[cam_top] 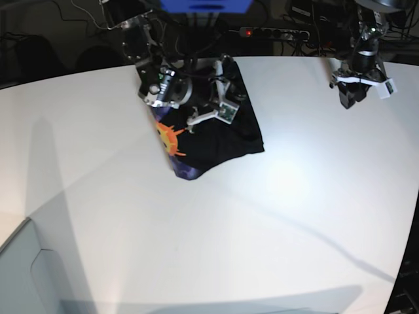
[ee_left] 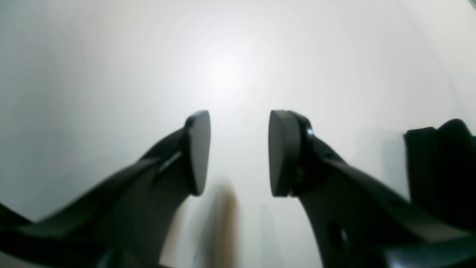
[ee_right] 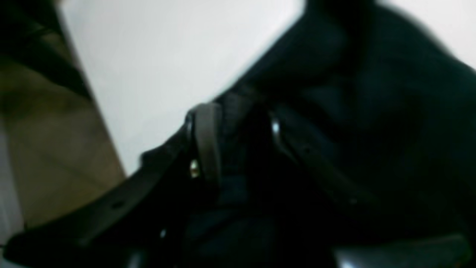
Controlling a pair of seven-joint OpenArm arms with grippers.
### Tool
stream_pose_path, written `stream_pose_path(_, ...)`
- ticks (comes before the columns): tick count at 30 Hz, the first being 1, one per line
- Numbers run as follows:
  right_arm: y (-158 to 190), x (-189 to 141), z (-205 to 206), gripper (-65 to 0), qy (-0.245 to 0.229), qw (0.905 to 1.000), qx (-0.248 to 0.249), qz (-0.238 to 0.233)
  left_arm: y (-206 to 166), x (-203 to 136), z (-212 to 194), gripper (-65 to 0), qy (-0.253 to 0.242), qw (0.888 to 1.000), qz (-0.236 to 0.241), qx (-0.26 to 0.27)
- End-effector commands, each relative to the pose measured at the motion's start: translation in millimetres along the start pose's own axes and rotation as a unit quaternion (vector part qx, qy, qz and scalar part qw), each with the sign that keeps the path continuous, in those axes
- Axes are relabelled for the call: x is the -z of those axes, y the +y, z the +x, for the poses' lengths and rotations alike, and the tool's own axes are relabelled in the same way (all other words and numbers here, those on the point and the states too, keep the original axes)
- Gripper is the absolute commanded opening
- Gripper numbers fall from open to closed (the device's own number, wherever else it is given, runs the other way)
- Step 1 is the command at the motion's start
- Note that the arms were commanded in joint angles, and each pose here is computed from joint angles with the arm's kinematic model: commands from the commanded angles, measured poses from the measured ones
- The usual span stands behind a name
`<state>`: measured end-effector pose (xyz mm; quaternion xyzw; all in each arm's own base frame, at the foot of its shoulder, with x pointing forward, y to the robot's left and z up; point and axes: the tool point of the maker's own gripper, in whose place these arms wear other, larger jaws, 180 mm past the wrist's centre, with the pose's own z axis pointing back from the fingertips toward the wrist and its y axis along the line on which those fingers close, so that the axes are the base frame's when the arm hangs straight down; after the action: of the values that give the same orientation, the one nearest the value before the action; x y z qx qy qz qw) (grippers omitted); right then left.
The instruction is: Fold the T-shirt properly
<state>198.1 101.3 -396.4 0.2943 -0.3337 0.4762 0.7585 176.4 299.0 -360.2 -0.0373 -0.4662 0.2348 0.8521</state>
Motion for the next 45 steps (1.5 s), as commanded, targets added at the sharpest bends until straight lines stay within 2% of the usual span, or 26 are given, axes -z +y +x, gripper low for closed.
stream_pose_path(1, 5, 3, 24, -50.9, -0.038, 0.9991, -0.012, 0.012, -2, -3, 11, -39.9, -0.017, 1.000, -0.006, 0.006)
stream_pose_path(4, 25, 14, 28, -50.9, -0.047, 0.9976, -0.022, 0.045, -1, -3, 10, -40.0, -0.016, 1.000, -0.005, 0.007)
stream_pose_path(7, 28, 14, 32, -50.9, -0.057, 0.9970, -0.025, 0.048, 0, -5, 7, -40.0, -0.011, 1.000, -0.003, 0.007)
stream_pose_path(16, 8, -29, 74, -50.9, -0.110, 0.9902, -0.085, -0.009, 10, -10, 10, -40.0, -0.015, 1.000, 0.010, 0.008)
stream_pose_path(19, -13, -38, 78, -51.4, -0.120, 0.9896, -0.069, -0.040, 11, -10, 9, -40.0, -0.014, 1.000, 0.011, 0.008)
stream_pose_path(23, -34, -28, 76, -51.7, -0.120, 0.9907, -0.030, -0.056, 12, -12, 6, -40.0, -0.009, 1.000, 0.013, 0.010)
stream_pose_path(28, -47, -2, 57, -51.7, -0.089, 0.9954, -0.004, -0.036, 12, -13, 5, -40.0, -0.008, 1.000, 0.013, 0.009)
stream_pose_path(32, -37, 19, 46, -51.7, -0.074, 0.9968, 0.028, -0.009, 14, -16, -1, -40.0, -0.004, 1.000, 0.017, 0.003)
stream_pose_path(35, -34, 26, 49, -51.7, -0.090, 0.9952, 0.037, 0.002, 14, -16, -2, -40.0, -0.004, 1.000, 0.018, 0.001)
stream_pose_path(38, -20, 32, 54, -51.7, -0.092, 0.9952, 0.027, 0.020, 14, -16, -2, -40.0, -0.004, 1.000, 0.018, 0.001)
stream_pose_path(42, -22, 22, 68, -51.7, -0.111, 0.9937, 0.012, 0.009, 9, -17, 2, -40.0, -0.008, 1.000, 0.012, 0.004)
stream_pose_path(45, -39, -4, 72, -51.7, -0.131, 0.9907, 0.010, -0.034, 1, -18, 9, -39.9, -0.017, 1.000, 0.002, 0.008)
